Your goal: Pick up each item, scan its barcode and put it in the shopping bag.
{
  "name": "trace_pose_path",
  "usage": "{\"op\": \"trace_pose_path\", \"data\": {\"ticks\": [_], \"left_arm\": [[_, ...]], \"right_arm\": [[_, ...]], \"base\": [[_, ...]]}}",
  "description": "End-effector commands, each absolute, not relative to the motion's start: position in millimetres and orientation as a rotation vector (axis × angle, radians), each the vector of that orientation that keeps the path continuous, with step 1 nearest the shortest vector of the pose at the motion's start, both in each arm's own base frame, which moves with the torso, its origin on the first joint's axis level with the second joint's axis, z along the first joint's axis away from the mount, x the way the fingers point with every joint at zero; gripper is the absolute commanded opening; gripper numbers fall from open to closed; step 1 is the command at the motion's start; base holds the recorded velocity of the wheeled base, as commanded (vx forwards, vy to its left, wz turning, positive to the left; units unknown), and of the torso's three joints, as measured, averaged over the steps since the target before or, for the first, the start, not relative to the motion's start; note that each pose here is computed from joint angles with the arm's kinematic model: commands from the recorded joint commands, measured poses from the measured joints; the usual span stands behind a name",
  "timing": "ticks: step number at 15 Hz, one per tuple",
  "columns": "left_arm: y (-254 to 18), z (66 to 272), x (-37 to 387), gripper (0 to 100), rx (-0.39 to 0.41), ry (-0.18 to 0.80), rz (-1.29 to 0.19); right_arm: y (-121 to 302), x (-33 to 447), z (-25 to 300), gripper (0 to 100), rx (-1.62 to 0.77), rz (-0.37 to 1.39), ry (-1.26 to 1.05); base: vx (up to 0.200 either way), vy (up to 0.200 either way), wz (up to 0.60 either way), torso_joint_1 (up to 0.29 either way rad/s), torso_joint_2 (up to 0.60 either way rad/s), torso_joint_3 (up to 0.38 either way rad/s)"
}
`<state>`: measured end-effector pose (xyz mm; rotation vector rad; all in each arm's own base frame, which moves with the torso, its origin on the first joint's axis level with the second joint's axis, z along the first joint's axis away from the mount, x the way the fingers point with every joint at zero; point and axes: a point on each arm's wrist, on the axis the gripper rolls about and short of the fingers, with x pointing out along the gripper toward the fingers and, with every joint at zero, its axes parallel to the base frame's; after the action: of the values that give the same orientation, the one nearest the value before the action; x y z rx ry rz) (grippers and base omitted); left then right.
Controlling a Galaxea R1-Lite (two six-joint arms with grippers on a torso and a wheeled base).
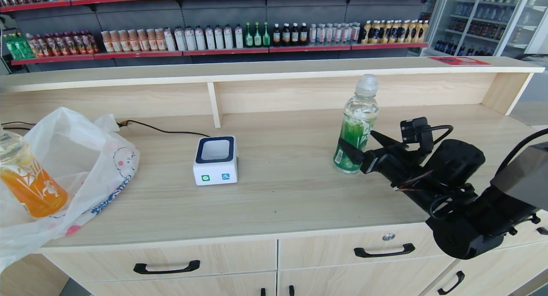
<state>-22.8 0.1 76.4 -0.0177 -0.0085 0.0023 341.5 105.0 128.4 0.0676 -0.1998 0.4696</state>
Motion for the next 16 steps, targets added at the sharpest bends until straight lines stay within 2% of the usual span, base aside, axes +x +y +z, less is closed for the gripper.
{"op": "trace_pose_path", "data": {"ticks": [1, 6, 11, 14, 16], "left_arm": [[0, 76, -23, 100, -0.018, -0.009, 0.003], [0, 76, -23, 100, -0.018, -0.009, 0.005], [0, 76, -23, 100, -0.018, -0.009, 0.005], [0, 76, -23, 100, -0.018, -0.009, 0.005], [0, 76, -23, 100, -0.018, -0.009, 0.005]], "right_arm": [[108, 334, 139, 100, 0.065, 0.496, -0.228], [104, 322, 167, 100, 0.111, 0.511, -0.299], [98, 304, 169, 100, 0.086, 0.499, -0.282], [92, 278, 156, 100, 0.072, 0.503, -0.201], [90, 273, 162, 100, 0.068, 0.501, -0.221]], "base": [[0.000, 0.000, 0.00, 0.000, 0.00, 0.000], [0.000, 0.000, 0.00, 0.000, 0.00, 0.000], [0.000, 0.000, 0.00, 0.000, 0.00, 0.000], [0.000, 0.000, 0.00, 0.000, 0.00, 0.000], [0.000, 0.000, 0.00, 0.000, 0.00, 0.000]]}}
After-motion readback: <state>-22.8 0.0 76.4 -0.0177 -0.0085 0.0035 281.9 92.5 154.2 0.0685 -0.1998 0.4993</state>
